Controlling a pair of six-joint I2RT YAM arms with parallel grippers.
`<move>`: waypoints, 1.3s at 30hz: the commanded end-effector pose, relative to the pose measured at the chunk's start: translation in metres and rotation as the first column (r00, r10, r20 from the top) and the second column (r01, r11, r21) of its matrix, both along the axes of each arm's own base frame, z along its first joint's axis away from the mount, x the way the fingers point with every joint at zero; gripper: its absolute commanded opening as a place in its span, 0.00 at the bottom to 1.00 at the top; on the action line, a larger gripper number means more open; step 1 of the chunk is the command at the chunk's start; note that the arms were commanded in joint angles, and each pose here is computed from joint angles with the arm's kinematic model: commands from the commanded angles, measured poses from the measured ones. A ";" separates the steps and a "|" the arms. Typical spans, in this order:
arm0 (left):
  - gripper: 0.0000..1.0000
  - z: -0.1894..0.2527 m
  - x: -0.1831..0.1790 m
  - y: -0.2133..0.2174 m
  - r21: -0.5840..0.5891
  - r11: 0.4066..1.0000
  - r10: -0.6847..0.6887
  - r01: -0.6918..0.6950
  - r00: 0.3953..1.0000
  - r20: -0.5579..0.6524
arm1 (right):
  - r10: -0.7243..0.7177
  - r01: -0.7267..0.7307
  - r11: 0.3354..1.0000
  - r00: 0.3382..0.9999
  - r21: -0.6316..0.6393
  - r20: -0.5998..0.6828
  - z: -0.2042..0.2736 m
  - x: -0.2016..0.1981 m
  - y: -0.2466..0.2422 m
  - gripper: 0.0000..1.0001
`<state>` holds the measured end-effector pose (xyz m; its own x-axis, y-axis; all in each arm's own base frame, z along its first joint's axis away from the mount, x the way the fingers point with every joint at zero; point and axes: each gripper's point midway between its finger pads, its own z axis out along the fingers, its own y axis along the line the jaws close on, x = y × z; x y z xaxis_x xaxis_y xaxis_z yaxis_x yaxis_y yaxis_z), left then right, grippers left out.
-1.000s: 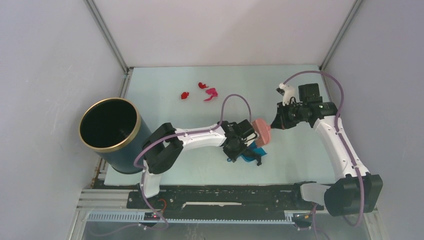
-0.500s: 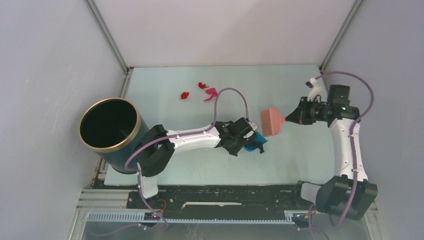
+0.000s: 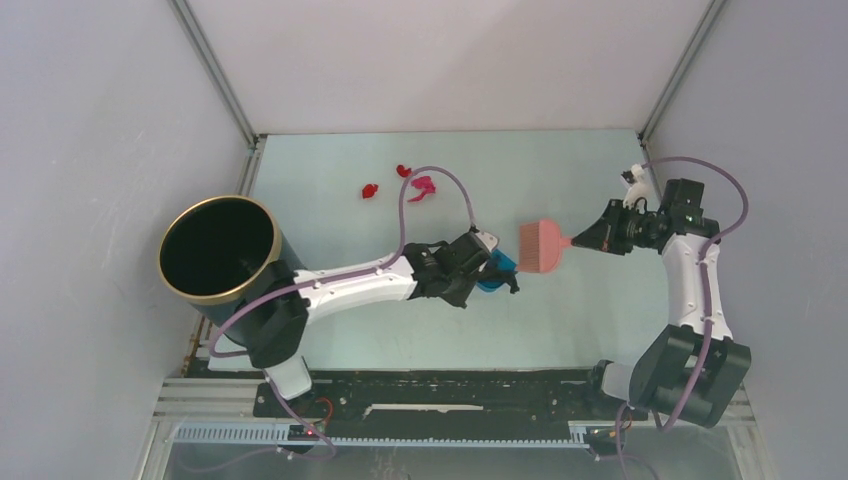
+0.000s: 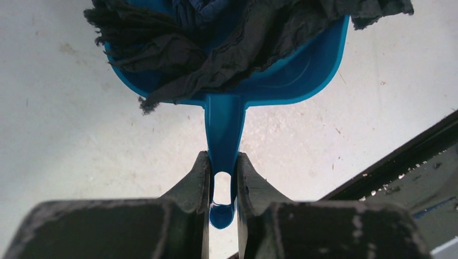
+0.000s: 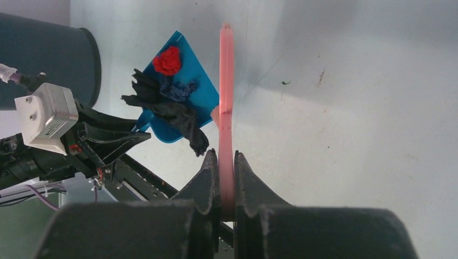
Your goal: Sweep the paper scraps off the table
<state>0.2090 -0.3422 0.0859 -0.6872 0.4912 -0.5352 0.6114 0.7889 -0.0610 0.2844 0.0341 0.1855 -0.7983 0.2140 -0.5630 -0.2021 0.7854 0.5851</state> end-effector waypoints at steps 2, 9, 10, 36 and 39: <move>0.00 0.037 0.003 0.010 -0.080 0.994 0.082 -0.078 0.995 0.049 | 0.057 -0.070 0.992 0.992 0.110 0.112 0.033 0.001 0.015 0.00; 0.00 0.034 -0.004 0.028 -0.071 0.991 0.120 -0.117 0.992 0.042 | 0.080 -0.109 0.986 0.973 0.127 0.214 0.065 -0.001 0.023 0.00; 0.00 0.035 -0.006 0.030 -0.075 0.990 0.125 -0.121 0.991 0.040 | 0.045 -0.066 0.993 0.979 0.099 0.200 0.061 0.004 0.016 0.00; 0.00 0.126 -0.011 0.118 -0.260 0.882 0.437 -0.392 0.888 0.143 | 0.193 -0.209 0.925 0.978 -0.318 -0.080 -0.057 0.010 0.035 0.00; 0.00 0.143 -0.009 0.130 -0.331 0.840 0.493 -0.430 0.860 0.134 | 0.207 -0.232 0.914 0.972 -0.333 -0.110 -0.067 0.010 0.036 0.00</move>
